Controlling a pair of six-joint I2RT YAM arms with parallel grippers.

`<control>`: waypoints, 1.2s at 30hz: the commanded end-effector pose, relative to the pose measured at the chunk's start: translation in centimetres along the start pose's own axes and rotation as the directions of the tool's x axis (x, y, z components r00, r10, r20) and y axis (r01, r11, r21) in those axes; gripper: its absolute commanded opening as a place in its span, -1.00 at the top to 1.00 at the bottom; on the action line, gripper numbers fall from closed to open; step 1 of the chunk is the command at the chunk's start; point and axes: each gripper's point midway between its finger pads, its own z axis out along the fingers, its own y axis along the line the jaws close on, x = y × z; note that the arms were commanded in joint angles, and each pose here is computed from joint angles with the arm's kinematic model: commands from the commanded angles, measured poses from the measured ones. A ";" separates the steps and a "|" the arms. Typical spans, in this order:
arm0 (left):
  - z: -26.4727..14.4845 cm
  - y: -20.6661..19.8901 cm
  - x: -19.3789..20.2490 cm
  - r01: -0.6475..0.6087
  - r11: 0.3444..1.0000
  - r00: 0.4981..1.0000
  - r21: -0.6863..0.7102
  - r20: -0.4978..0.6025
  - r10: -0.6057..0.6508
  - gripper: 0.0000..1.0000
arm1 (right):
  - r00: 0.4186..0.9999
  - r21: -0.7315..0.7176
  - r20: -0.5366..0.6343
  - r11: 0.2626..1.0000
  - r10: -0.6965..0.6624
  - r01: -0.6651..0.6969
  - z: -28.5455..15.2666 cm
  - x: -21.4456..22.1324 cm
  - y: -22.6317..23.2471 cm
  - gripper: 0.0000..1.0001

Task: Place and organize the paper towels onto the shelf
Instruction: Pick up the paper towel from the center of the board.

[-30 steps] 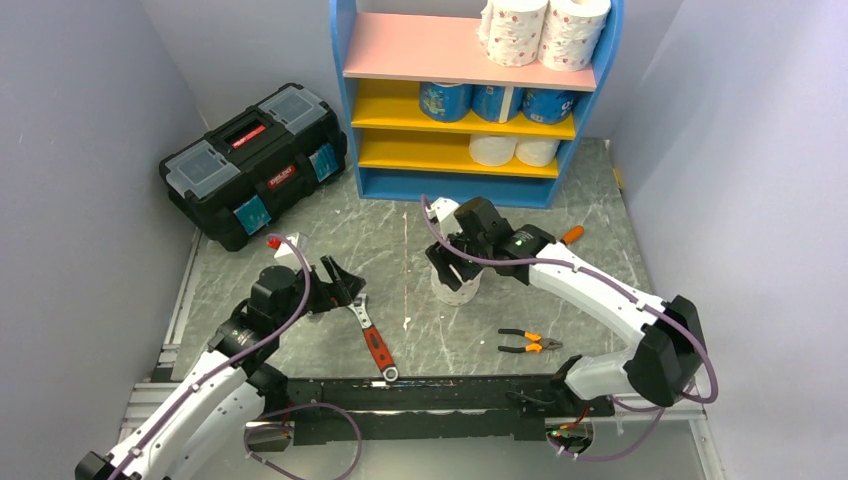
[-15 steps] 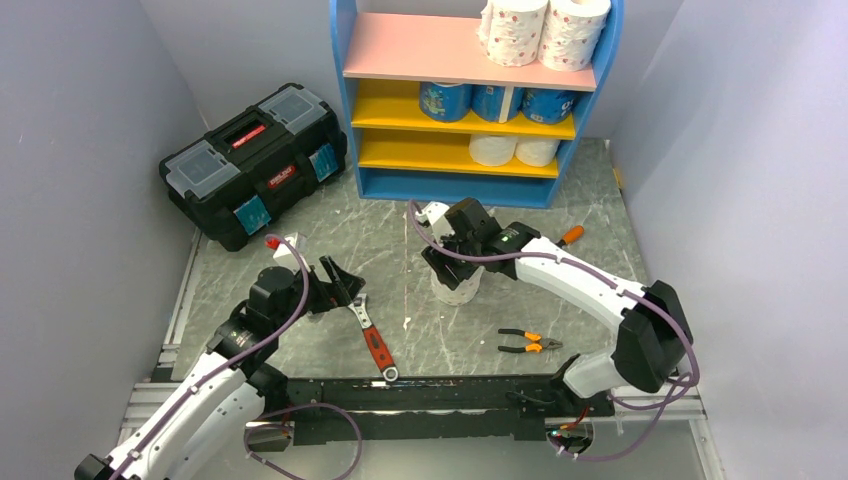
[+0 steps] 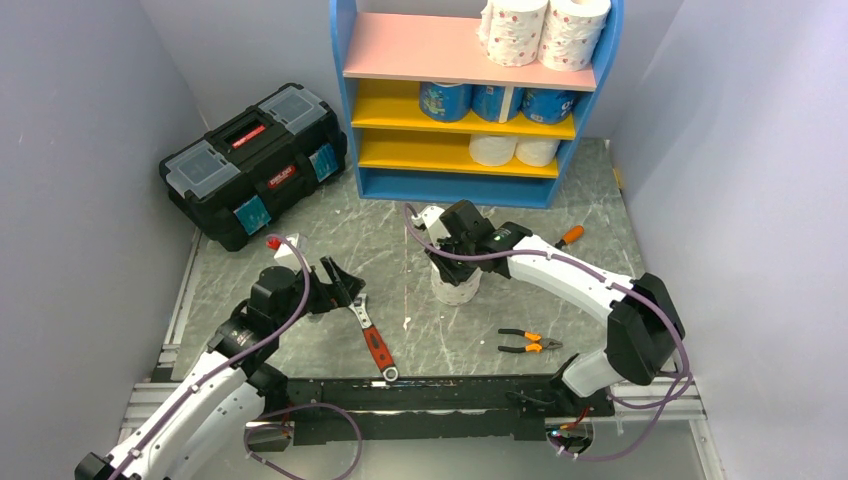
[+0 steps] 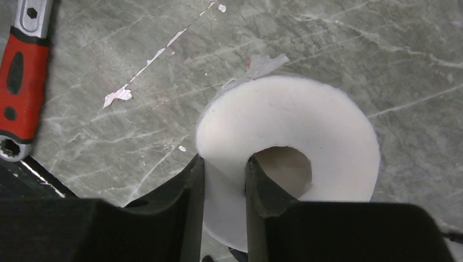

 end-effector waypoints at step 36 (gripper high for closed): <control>2.0 -11.1 -13.7 -0.191 0.973 0.961 0.132 0.229 0.158 -0.93 | 0.573 0.378 0.787 0.913 -0.229 -0.153 -31.3 -31.6 -10.9 0.67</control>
